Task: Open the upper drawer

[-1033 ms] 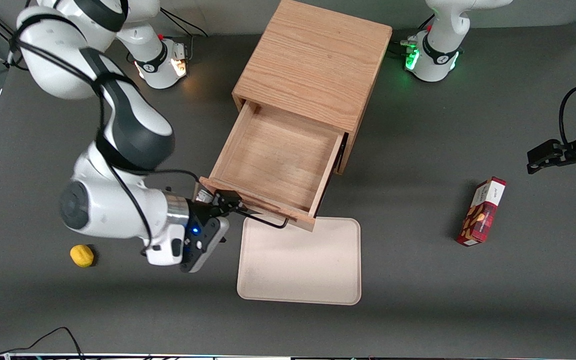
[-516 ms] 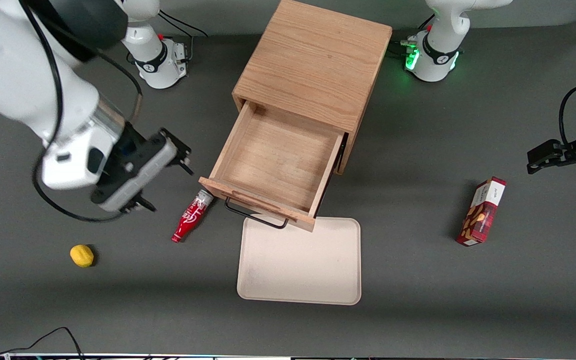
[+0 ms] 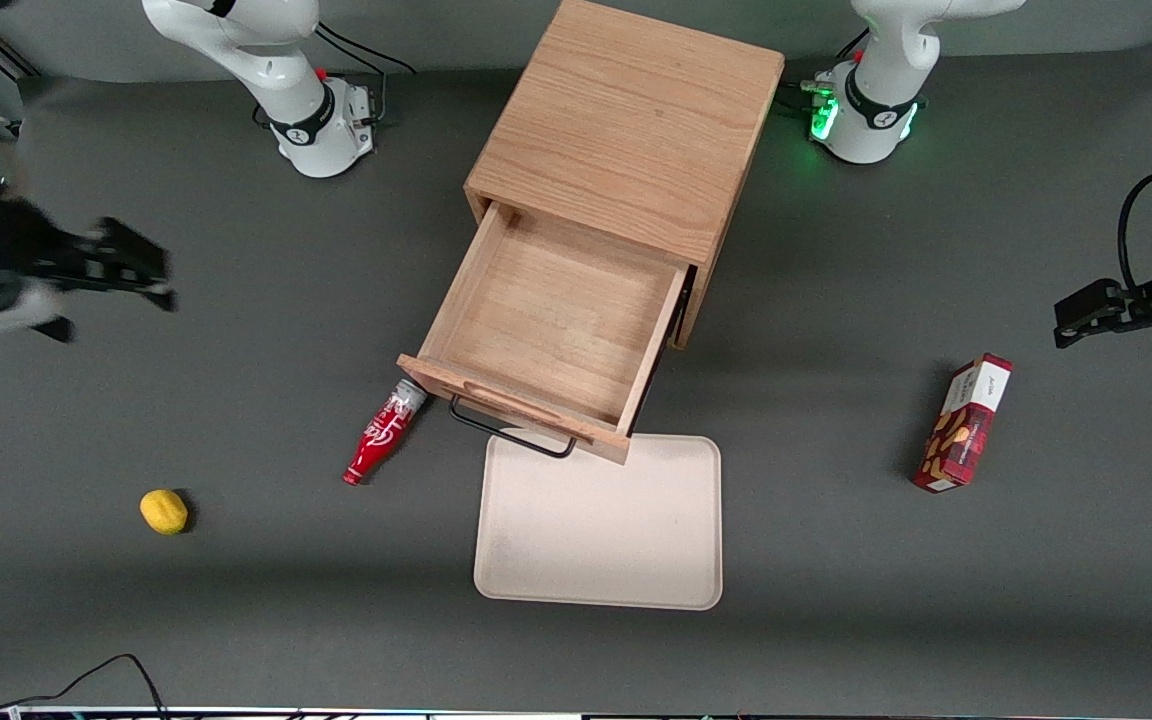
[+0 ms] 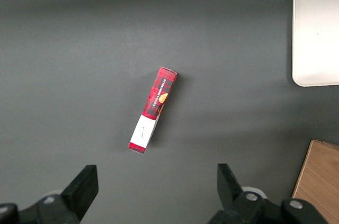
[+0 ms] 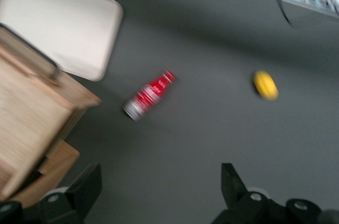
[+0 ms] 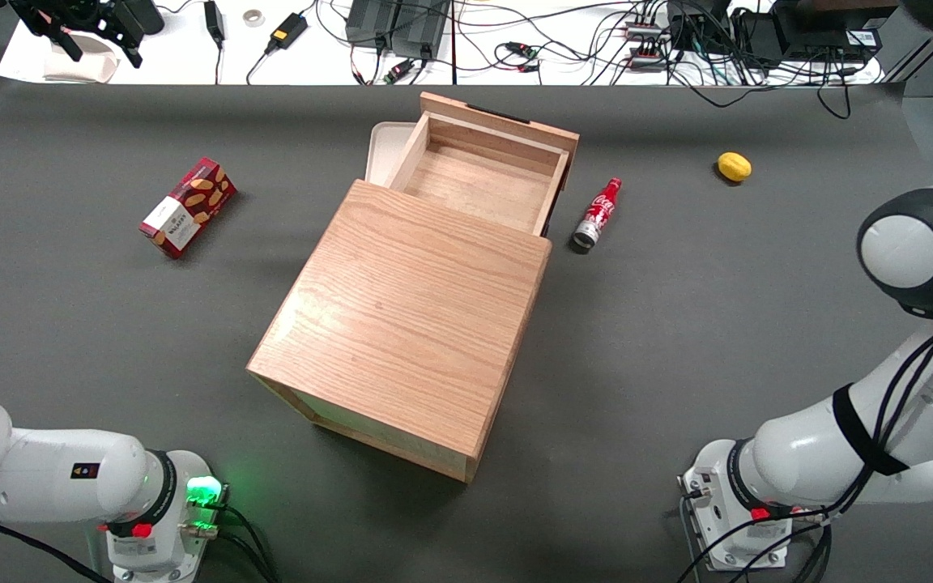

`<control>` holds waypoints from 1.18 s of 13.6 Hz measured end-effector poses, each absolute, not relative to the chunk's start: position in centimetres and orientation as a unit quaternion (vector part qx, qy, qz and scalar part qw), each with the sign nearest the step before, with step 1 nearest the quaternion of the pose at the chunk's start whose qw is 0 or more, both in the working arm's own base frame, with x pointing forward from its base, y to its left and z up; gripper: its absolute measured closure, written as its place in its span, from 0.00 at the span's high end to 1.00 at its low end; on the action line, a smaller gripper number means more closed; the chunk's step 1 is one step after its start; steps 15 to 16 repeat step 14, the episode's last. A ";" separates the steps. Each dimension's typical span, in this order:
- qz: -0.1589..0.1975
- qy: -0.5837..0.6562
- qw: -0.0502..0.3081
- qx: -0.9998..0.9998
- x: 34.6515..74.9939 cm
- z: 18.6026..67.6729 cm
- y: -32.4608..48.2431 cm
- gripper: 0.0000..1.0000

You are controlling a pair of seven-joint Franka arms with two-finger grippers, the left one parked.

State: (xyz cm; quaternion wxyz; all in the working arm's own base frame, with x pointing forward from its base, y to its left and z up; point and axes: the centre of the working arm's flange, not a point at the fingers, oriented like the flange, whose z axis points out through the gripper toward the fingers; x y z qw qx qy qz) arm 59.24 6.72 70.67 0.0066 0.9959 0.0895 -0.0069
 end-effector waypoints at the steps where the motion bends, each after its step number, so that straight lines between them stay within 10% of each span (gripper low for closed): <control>1: -0.023 0.065 0.008 0.998 58.3 70.8 4.3 1.00; 9: -0.033 -0.046 -0.018 0.998 47.0 62.6 -2.7 1.00; 16: -0.043 -0.099 -0.013 0.994 46.0 63.3 -2.5 1.00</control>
